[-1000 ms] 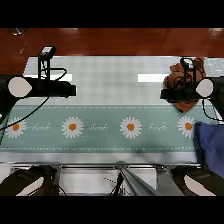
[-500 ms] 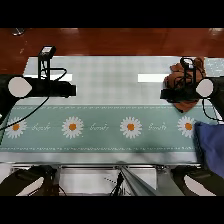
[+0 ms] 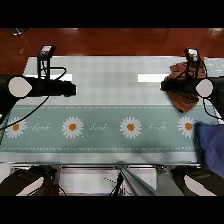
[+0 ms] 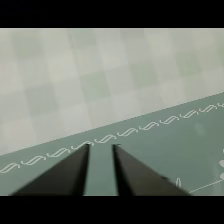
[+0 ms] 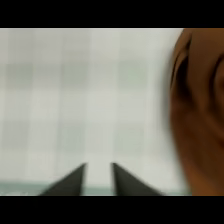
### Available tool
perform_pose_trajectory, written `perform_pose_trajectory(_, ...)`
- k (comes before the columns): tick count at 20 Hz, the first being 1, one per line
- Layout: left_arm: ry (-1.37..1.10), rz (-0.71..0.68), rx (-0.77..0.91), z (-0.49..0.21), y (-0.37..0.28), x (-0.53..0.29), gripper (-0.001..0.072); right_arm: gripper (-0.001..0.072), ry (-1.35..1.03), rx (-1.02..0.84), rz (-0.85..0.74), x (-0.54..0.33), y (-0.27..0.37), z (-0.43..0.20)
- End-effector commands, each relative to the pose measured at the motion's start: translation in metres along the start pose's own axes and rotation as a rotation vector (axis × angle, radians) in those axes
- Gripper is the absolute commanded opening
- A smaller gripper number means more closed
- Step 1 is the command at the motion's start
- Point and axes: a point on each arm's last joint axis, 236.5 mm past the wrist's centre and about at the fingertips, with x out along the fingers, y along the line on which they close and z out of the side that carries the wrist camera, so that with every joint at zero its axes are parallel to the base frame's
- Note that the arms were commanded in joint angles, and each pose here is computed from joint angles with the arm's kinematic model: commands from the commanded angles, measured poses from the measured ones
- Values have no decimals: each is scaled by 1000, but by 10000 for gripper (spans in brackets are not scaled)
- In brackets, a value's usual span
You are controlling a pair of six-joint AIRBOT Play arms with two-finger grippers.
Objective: Fold the shirts.
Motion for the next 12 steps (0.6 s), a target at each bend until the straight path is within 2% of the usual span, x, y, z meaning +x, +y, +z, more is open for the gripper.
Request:
perform_pose_trajectory(1, -32, 4, -11, 8, 2, 4, 708, 629, -271, -151, -102, 2, -26, 65)
perform_pose_trajectory(6, -15, 17, -17, 5, 8, 13, 707, 627, -297, 258, -269, 42, -163, 96)
perform_pose_trajectory(9, -16, 18, -16, 6, 8, 14, 707, 621, -200, 347, -355, 74, -223, 91)
perform_pose_trajectory(12, -40, 18, -17, 11, 9, 14, 707, 622, -57, 400, -407, 109, -252, 62)
